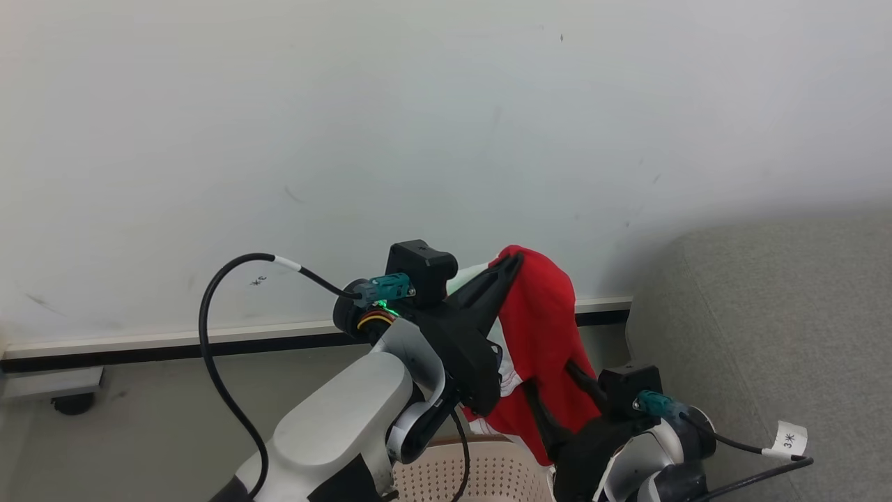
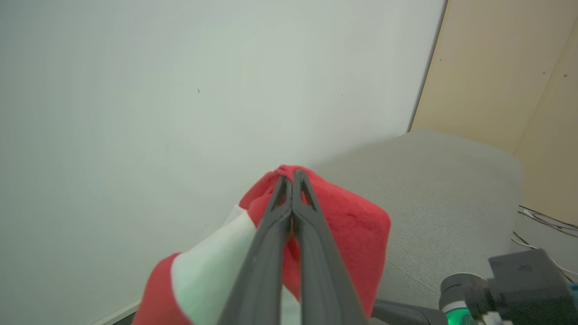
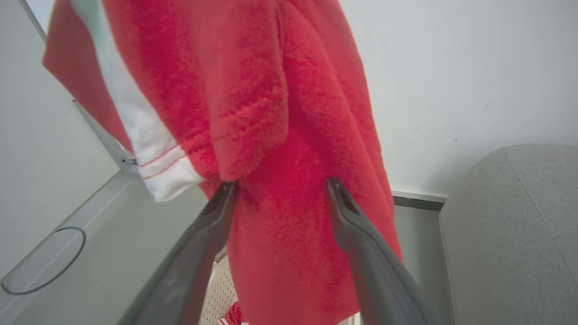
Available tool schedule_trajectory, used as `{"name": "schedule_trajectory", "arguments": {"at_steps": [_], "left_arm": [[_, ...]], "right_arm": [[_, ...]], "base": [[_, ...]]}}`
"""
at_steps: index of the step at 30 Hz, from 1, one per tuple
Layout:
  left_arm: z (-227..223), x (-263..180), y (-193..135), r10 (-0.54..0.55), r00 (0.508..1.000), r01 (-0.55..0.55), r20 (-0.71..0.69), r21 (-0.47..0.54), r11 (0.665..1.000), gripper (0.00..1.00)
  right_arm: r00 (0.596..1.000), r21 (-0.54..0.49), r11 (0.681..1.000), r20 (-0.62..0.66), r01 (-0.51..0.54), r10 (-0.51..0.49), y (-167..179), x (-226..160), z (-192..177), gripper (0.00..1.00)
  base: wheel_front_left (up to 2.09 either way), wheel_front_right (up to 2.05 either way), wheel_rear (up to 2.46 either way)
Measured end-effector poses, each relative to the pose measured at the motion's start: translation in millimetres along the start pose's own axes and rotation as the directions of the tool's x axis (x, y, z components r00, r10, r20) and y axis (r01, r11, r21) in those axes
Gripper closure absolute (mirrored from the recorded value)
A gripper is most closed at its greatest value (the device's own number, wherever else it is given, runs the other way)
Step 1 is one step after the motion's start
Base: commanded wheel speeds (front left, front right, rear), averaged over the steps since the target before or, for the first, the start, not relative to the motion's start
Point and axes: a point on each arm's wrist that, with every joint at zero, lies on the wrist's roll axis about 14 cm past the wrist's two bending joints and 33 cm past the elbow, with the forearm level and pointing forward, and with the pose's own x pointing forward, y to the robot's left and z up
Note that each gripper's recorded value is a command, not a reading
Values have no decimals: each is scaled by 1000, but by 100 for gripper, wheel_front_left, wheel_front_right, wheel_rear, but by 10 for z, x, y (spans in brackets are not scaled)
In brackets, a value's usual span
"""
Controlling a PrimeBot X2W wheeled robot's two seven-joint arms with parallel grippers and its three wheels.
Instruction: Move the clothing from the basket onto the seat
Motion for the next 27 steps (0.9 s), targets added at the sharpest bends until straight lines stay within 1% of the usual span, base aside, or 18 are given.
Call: {"name": "schedule_trajectory", "arguments": {"at_steps": [5, 9, 12, 18, 24, 25, 26, 27], "left_arm": [[40, -10, -130, -29, 1000, 28, -4, -26, 999, 100], [98, -24, -237, -58, 998, 58, 3, -44, 997, 100], [132, -39, -308, -77, 997, 78, 7, -53, 996, 100], [195, -64, -437, -123, 992, 124, 14, -90, 988, 100], [210, -71, -488, -141, 990, 141, 12, -99, 985, 100], [210, -71, -489, -143, 990, 143, 11, -99, 985, 100], [205, -70, -483, -142, 990, 142, 9, -101, 985, 100], [194, -70, -475, -141, 990, 140, 5, -100, 985, 100]], "right_arm": [[1000, -30, 999, 9, 27, -27, -110, 66, 48, 0], [999, -28, 999, 14, 33, -32, -135, 109, 54, 0], [1000, -25, 999, 12, 23, -22, -114, 139, 37, 0], [1000, 6, 1000, 3, -29, 29, 40, 202, 6, 0], [999, 8, 999, -3, -41, 42, 63, 233, -22, 0], [999, 13, 999, -6, -42, 42, 64, 231, -47, 31], [999, 15, 999, -9, -41, 41, 59, 231, -56, 67], [999, 14, 999, -7, -40, 40, 55, 232, -57, 67]], "base": [[0, 0, 0], [0, 0, 0], [0, 0, 0], [0, 0, 0], [0, 0, 0], [0, 0, 0], [0, 0, 0], [0, 0, 0]]}}
